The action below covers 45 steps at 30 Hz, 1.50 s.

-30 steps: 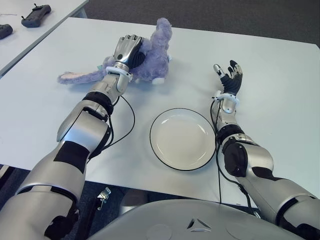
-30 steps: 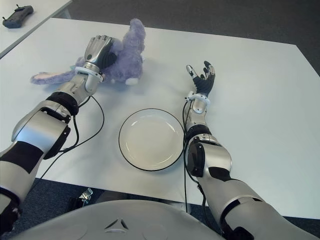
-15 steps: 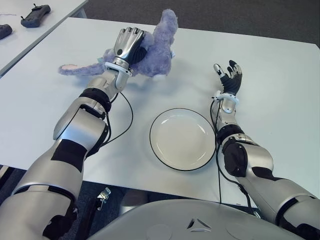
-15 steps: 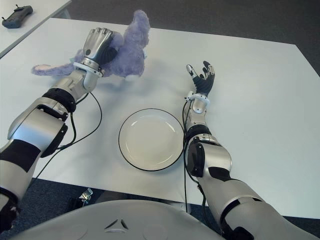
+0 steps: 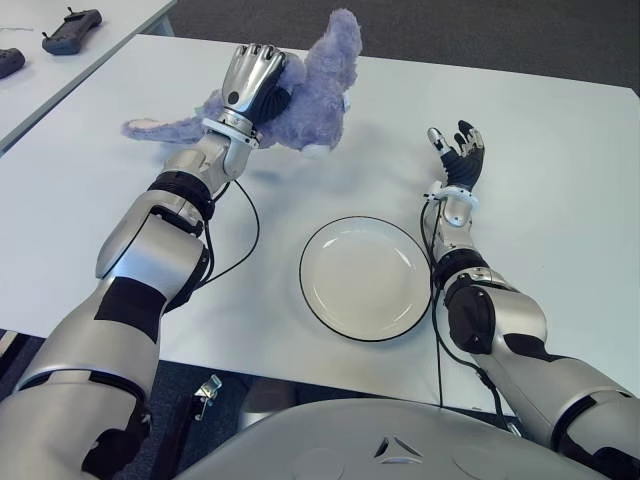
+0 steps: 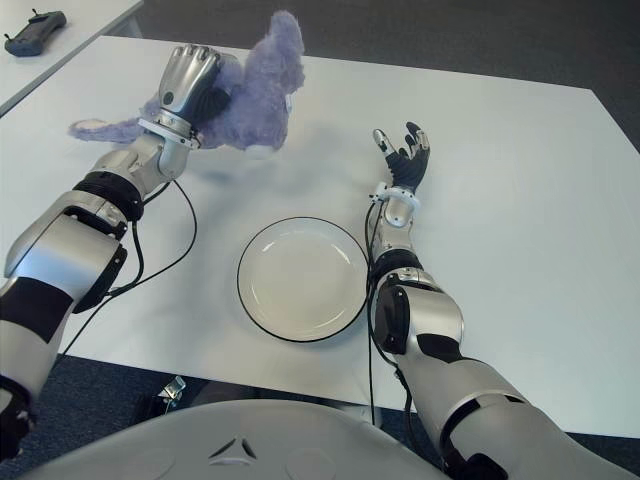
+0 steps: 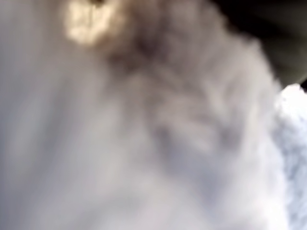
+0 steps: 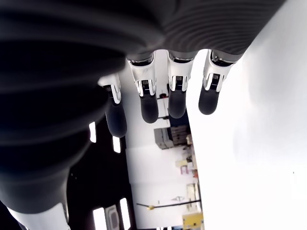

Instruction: Put the doll into the plate.

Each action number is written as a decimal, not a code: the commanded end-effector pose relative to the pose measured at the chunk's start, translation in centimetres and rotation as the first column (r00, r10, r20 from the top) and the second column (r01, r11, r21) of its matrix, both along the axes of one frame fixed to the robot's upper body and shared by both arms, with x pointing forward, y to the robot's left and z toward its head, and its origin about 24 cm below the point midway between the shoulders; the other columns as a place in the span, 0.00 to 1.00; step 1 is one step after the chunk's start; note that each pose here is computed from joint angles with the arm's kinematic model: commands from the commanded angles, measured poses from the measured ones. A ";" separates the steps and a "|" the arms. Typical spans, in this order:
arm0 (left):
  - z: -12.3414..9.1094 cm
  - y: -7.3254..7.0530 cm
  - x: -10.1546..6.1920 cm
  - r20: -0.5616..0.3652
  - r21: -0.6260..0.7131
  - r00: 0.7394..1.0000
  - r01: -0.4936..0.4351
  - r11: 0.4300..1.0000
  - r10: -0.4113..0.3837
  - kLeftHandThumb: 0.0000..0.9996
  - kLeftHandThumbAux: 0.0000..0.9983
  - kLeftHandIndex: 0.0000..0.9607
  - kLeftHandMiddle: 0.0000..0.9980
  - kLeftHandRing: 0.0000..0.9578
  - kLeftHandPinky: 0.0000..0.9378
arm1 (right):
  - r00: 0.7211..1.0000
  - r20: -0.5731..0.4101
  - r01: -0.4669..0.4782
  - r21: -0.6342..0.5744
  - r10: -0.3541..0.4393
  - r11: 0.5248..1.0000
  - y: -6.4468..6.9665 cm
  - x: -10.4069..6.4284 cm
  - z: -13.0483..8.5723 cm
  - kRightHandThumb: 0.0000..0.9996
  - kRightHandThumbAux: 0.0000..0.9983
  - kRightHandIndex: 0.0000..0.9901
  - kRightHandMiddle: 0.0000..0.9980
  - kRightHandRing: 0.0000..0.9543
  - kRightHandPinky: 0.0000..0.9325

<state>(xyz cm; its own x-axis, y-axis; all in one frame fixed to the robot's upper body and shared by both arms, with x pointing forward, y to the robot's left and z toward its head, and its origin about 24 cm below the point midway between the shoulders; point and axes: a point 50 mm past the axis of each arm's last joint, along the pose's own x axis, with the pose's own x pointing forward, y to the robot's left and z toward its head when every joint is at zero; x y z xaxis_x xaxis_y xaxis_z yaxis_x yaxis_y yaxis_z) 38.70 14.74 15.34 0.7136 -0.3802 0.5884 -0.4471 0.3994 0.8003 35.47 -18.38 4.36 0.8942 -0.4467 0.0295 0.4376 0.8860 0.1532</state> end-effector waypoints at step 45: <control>5.3 -1.3 -3.3 0.277 0.146 0.880 0.359 0.922 -0.387 0.91 0.66 0.80 0.85 0.88 0.92 | 0.829 -0.560 0.061 0.111 0.012 0.992 1.4 -10.0 -13.2 0.01 0.79 0.23 0.14 0.10 0.10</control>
